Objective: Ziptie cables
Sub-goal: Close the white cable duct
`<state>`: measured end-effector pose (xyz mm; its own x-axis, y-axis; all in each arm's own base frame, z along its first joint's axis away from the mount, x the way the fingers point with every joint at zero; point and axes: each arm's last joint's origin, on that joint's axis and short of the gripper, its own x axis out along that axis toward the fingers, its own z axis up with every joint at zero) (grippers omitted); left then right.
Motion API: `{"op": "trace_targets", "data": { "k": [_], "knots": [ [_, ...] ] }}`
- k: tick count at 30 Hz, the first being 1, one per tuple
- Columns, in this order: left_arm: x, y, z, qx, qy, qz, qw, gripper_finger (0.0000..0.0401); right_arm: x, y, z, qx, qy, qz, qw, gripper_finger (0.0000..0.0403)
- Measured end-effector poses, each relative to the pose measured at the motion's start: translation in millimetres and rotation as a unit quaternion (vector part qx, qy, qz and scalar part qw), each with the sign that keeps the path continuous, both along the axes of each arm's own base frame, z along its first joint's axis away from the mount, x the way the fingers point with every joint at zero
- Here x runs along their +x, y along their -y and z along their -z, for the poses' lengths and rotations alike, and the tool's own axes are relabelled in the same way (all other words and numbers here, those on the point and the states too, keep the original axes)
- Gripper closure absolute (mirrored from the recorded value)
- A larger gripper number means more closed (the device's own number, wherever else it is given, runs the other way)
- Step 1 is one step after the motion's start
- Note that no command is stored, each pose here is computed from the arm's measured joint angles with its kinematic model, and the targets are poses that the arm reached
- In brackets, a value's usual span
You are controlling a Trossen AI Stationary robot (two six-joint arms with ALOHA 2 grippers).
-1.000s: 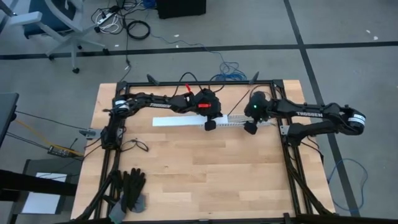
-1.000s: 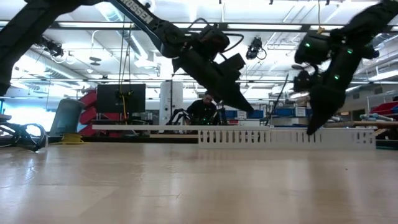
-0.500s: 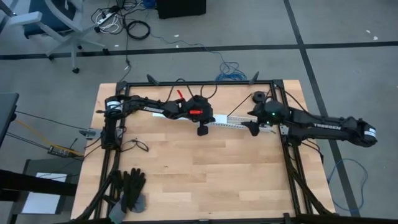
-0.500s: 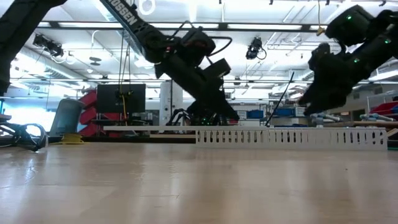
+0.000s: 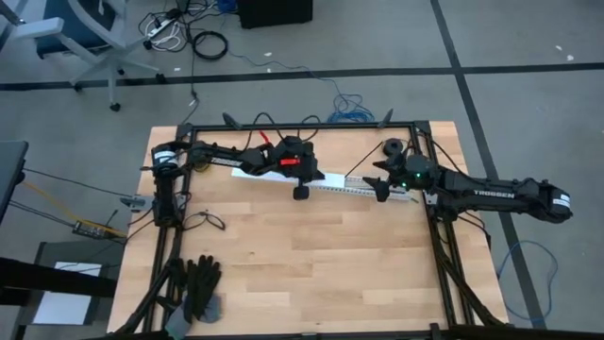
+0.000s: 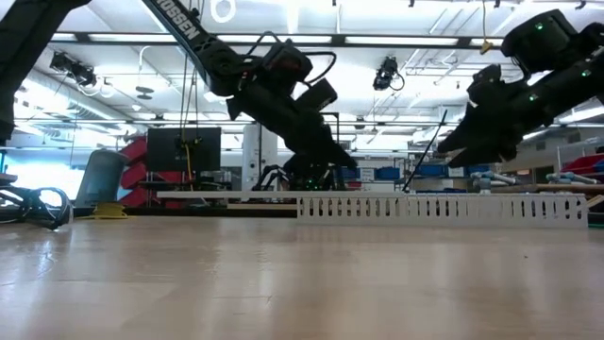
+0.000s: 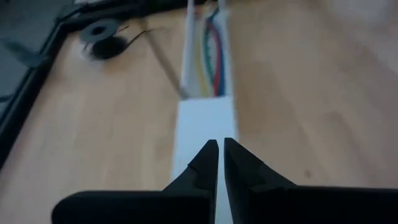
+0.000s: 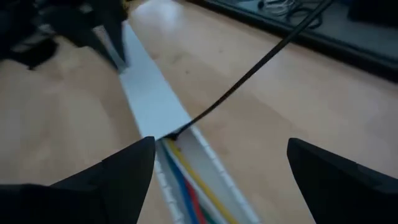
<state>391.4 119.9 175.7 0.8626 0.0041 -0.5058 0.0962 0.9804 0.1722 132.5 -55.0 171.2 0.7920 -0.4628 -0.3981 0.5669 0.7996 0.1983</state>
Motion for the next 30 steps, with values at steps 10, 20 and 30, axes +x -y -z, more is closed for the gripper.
{"op": "trace_targets", "data": {
  "k": [10, 20, 30],
  "knots": [
    [1, 1, 6, -0.006, -0.007, 0.008, 1.0, 0.0401, 1, 3, 5, -0.008, -0.028, 0.022, 0.999, 0.0058],
    [19, -2, 31, -0.016, 0.004, 0.004, 1.0, 0.0401, 10, 7, 22, 0.013, -0.084, 0.021, 0.996, 0.0058],
    [20, -3, 35, -0.03, -0.018, -0.011, 0.999, 0.0401, 17, 10, 31, -0.027, -0.129, -0.007, 0.991, 0.0058]
  ]
}}
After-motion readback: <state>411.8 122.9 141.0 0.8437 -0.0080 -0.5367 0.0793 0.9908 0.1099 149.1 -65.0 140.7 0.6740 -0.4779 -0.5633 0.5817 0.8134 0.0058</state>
